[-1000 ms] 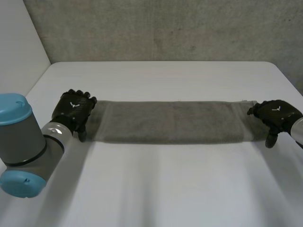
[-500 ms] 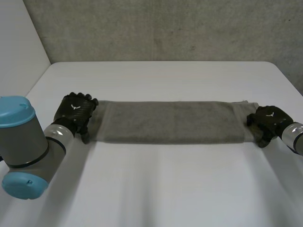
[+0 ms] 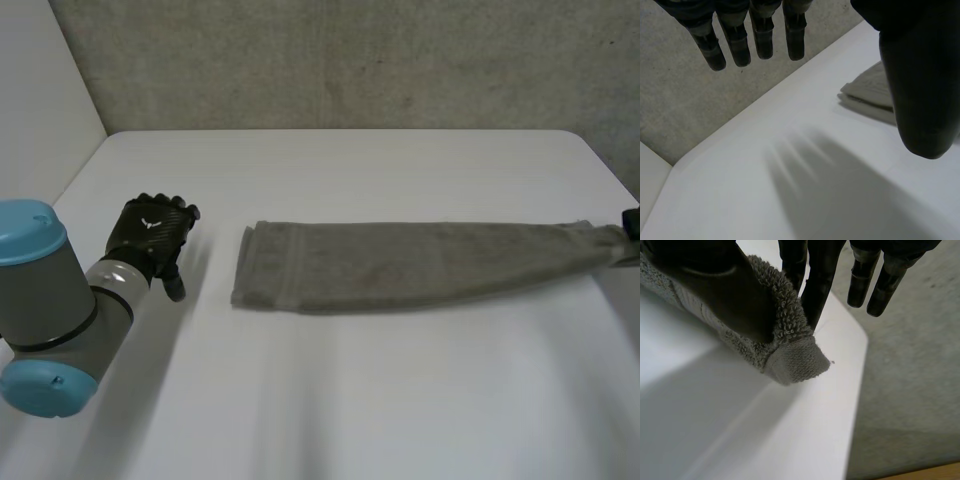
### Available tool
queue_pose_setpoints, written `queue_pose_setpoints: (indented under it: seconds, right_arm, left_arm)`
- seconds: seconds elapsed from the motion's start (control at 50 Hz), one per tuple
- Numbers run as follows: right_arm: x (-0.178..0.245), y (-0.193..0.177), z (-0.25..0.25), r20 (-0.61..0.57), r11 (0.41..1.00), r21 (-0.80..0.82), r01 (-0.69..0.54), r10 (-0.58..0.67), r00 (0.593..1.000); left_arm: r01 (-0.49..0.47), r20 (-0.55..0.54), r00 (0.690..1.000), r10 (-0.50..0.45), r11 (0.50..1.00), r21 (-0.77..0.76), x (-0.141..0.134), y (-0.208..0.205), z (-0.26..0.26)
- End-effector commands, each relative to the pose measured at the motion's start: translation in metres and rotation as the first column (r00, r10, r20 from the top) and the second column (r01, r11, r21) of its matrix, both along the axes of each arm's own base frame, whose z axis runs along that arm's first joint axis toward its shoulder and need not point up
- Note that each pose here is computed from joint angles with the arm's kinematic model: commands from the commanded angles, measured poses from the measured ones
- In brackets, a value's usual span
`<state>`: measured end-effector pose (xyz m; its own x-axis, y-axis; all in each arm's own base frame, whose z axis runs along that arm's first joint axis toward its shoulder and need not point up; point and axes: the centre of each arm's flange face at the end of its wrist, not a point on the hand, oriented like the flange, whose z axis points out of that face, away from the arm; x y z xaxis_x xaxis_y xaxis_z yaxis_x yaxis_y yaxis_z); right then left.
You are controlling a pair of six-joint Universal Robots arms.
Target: Fold the towel.
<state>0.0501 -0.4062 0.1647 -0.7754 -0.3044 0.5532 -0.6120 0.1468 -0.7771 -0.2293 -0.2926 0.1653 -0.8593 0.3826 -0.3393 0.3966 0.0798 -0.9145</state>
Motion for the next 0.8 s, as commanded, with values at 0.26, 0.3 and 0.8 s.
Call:
queue_pose_setpoints:
  seconds: [0.26, 0.3, 0.8]
  right_arm:
    - [0.130, 0.025, 0.089, -0.165, 0.909, -0.270, -0.319, 0.283, 0.945]
    - [0.183, 0.048, 0.091, -0.173, 0.862, -0.288, -0.417, 0.381, 0.908]
    - [0.355, 0.146, -0.014, -0.175, 0.731, -0.217, -0.647, 0.623, 0.762]
  left_arm:
    - [-0.002, -0.006, 1.000, 0.002, 1.000, 0.004, 0.000, 0.000, -0.001]
    - [-0.003, -0.006, 1.000, 0.003, 1.000, 0.005, 0.000, 0.000, -0.001]
    - [0.004, -0.008, 1.000, -0.004, 1.000, -0.002, -0.003, -0.001, 0.000]
